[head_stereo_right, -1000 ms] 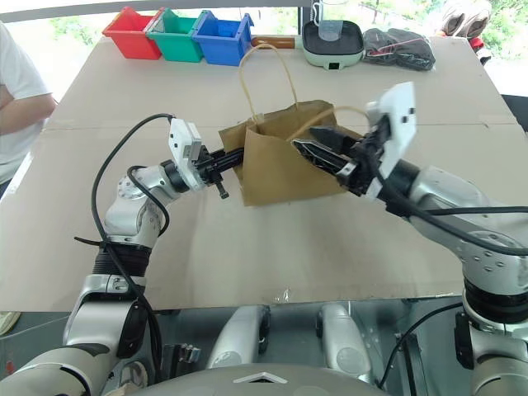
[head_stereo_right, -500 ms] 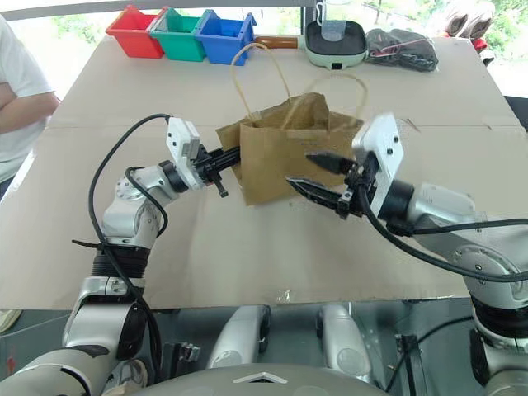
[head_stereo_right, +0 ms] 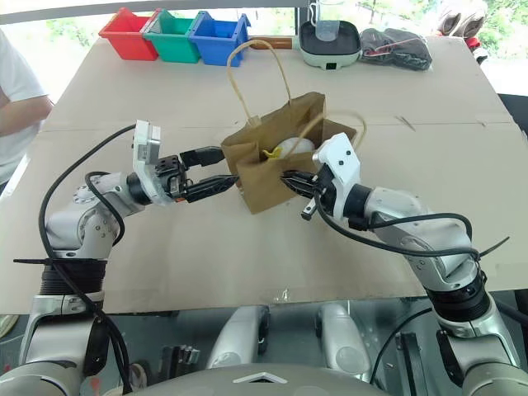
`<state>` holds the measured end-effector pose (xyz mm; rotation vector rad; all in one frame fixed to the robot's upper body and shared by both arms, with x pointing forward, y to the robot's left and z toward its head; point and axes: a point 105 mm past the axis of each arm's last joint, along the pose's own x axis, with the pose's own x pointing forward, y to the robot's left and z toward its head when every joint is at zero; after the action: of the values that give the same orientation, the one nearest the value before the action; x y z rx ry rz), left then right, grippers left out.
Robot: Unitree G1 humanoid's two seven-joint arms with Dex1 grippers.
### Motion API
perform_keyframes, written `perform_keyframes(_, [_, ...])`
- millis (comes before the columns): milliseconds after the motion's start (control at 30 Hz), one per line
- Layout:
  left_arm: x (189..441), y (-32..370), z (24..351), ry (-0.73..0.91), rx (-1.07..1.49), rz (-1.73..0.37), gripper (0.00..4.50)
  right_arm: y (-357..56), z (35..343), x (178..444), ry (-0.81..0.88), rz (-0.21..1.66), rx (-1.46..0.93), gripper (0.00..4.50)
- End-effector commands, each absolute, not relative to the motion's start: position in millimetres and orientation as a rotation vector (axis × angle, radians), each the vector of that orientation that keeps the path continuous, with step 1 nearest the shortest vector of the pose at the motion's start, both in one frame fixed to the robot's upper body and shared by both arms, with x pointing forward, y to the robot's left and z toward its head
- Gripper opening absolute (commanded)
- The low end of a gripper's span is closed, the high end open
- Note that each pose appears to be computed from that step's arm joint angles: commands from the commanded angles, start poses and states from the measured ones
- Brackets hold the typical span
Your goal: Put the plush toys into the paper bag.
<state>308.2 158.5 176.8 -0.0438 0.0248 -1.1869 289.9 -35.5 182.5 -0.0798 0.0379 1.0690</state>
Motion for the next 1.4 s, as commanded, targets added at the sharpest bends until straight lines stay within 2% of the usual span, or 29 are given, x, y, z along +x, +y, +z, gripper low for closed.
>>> perform_keyframes(33, [298,154,187,-0.009,0.034,-1.223,4.46,-21,192,293,-0.029,1.109,-0.086,0.0])
perform_keyframes(133, [299,147,181,-0.009,0.072,-1.208,4.46,-12,189,298,-0.038,1.119,-0.085,0.0])
perform_keyframes(267, [314,136,174,-0.032,0.109,-1.115,4.46,-7,187,300,-0.046,1.126,-0.082,0.0])
perform_keyframes(433, [334,124,166,-0.091,0.128,-0.96,4.46,-24,195,281,-0.103,1.15,-0.096,0.0])
perform_keyframes(467, [334,121,168,-0.105,0.097,-0.966,3.94,-29,197,276,-0.113,1.155,-0.092,0.0])
perform_keyframes(500, [333,119,170,-0.119,0.069,-0.969,3.63,-35,199,274,-0.121,1.146,-0.087,0.0])
perform_keyframes(567, [334,117,172,-0.133,0.027,-0.967,2.77,-52,198,264,-0.127,1.131,-0.119,0.49])
perform_keyframes(600, [334,117,171,-0.138,0.021,-0.973,2.24,-62,197,259,-0.125,1.108,-0.133,0.84])
perform_keyframes(633, [334,118,172,-0.142,0.017,-0.981,1.72,-71,197,255,-0.124,1.083,-0.144,1.38])
perform_keyframes(767, [335,131,180,-0.184,0.028,-1.076,0.02,-103,195,238,-0.109,1.001,-0.203,3.1])
perform_keyframes(800, [334,136,181,-0.187,0.056,-1.115,0.0,-110,193,234,-0.098,0.986,-0.213,3.66])
perform_keyframes(867, [333,147,178,-0.168,0.138,-1.23,0.0,-123,191,226,-0.079,0.96,-0.233,4.46])
perform_keyframes(1033, [346,164,179,-0.158,0.288,-1.396,0.0,-146,186,217,-0.053,0.887,-0.291,4.46])
perform_keyframes(1167, [360,161,175,-0.12,0.296,-1.404,0.0,-153,181,216,-0.037,0.849,-0.316,4.46])
perform_keyframes(1233, [363,159,176,-0.122,0.265,-1.398,0.72,-155,179,216,-0.033,0.844,-0.322,4.5])
perform_keyframes(1267, [365,160,178,-0.129,0.239,-1.387,0.76,-156,179,216,-0.031,0.842,-0.323,4.5])
perform_keyframes(1333, [365,162,179,-0.117,0.193,-1.374,1.57,-159,178,217,-0.029,0.839,-0.323,4.5])
perform_keyframes(1400, [359,167,181,-0.098,0.156,-1.372,2.59,-164,178,217,-0.025,0.838,-0.328,4.5])
